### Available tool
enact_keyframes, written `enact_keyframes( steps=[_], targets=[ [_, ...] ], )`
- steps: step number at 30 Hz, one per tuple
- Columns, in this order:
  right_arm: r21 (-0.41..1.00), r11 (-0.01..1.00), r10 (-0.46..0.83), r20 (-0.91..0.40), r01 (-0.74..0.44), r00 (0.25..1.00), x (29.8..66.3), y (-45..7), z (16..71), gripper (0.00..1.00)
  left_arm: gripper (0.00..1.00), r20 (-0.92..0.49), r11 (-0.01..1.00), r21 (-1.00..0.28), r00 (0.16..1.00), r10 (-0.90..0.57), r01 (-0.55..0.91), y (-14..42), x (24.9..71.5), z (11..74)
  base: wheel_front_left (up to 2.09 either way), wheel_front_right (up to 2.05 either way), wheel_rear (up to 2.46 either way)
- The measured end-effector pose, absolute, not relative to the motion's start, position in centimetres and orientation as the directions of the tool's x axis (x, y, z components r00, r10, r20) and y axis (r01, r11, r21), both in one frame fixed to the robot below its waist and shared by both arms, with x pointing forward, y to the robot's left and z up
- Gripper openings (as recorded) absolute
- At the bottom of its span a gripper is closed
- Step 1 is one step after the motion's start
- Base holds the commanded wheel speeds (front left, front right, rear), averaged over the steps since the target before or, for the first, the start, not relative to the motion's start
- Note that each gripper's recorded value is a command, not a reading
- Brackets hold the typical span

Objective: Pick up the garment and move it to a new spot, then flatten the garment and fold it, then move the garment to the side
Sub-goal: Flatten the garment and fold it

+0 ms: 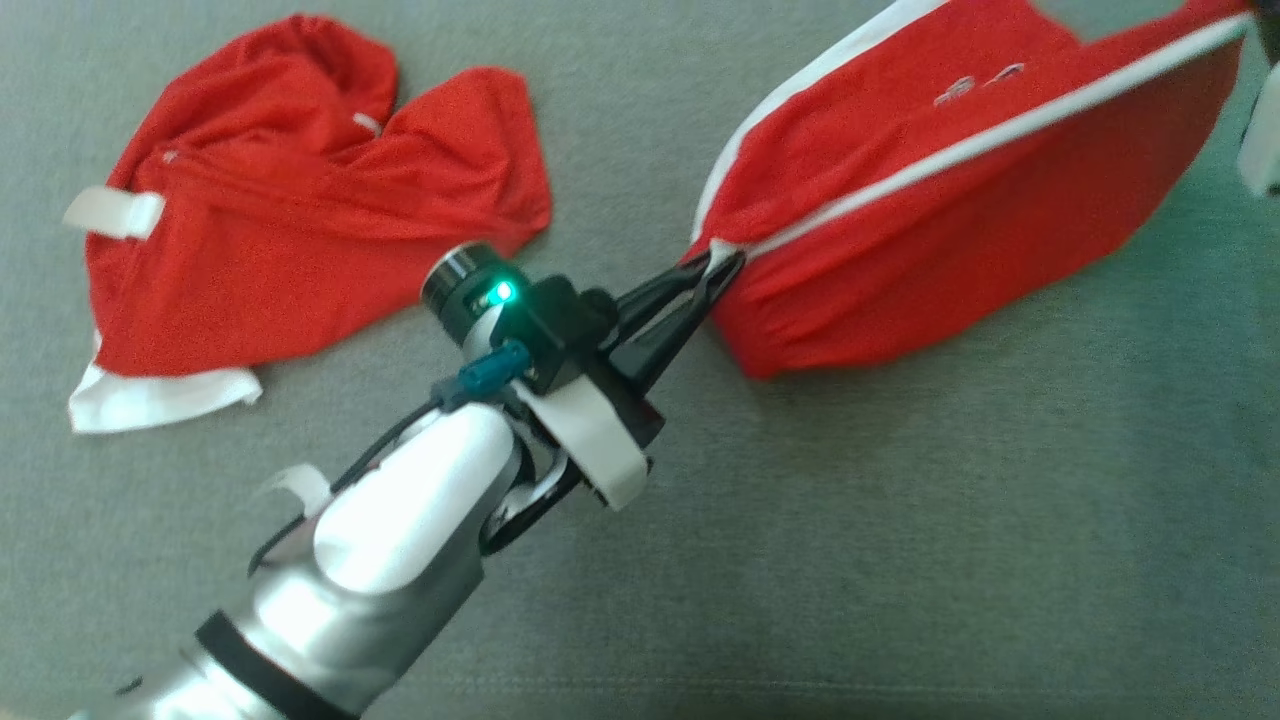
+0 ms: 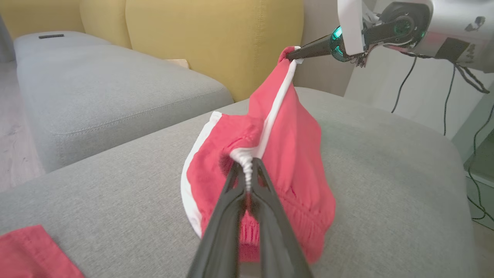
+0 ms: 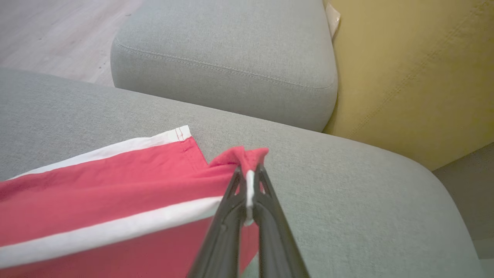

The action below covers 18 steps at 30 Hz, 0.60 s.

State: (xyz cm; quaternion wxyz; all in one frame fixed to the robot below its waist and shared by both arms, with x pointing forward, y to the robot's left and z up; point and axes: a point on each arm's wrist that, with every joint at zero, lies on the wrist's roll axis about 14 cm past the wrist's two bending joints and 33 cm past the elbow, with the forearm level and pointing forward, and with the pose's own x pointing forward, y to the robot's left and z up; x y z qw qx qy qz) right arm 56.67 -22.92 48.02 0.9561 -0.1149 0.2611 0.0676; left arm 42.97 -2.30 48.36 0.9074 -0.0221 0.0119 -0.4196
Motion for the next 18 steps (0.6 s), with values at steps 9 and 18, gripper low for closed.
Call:
enact_keyframes(
  steps=[9, 18],
  targets=[
    [-0.183, 0.944, 0.122, -0.577, -0.273, 0.808, 61.3, -19.1, 43.7, 0.00, 0.00, -0.051, 0.680, -0.063, 0.678, -0.733, 0.731, -0.9, 45.1, 46.2, 0.00, 0.00, 0.00],
    [-0.172, 0.932, 0.159, -0.596, -0.319, 0.787, 63.4, -16.7, 41.0, 0.00, 0.00, -0.095, 0.702, -0.091, 0.696, -0.712, 0.706, 0.1, 45.1, 44.4, 0.00, 0.00, 0.00]
  ],
)
